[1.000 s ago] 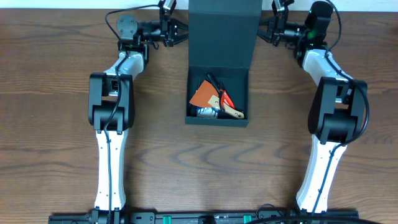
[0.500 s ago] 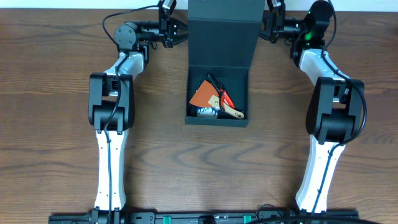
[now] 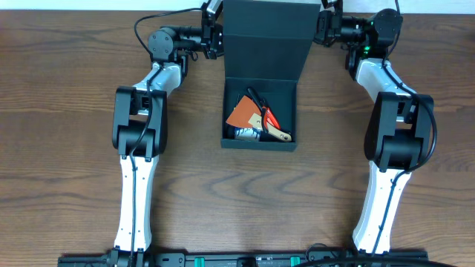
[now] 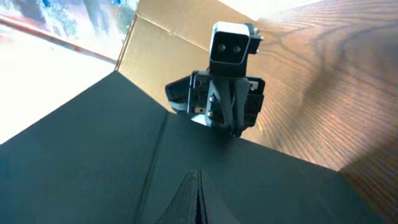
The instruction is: Pack container
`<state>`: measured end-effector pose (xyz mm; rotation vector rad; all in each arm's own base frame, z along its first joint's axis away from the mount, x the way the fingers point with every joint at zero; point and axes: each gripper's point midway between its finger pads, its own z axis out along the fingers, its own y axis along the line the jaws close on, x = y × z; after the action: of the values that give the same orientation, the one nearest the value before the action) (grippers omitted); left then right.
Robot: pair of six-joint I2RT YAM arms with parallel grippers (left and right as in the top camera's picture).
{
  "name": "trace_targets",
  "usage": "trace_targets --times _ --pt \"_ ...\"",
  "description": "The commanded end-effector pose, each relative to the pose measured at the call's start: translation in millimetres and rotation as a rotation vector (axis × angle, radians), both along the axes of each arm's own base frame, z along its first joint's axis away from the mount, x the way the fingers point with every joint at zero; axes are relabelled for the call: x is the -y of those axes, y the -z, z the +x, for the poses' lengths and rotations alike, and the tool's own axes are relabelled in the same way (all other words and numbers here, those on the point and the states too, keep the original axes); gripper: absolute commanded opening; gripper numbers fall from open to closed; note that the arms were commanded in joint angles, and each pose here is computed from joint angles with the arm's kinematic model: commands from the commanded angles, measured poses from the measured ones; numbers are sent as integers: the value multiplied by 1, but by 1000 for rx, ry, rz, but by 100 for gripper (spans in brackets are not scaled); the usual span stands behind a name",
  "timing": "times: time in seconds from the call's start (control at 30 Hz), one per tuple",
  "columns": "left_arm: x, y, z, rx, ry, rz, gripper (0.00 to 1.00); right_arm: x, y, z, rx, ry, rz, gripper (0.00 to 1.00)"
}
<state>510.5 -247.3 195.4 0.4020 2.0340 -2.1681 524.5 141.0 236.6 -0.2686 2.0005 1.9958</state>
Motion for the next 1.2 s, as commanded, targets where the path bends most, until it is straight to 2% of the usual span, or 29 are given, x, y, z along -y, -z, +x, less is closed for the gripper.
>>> trace_targets --times 0.0,0.53,0.97,1.17 --pt "-6 -46 -9 51 3 1 5 -7 -2 -3 -50 -23 -1 2" --pt "-13 -103 -24 160 -8 -13 6 -45 -7 -15 -59 -93 0 2" --pt "-24 -112 -23 178 -28 -13 6 -50 -18 -20 -29 -102 -1 2" --pt "-44 -108 -8 103 -70 -3 6 -45 -25 -22 47 -91 0 15"
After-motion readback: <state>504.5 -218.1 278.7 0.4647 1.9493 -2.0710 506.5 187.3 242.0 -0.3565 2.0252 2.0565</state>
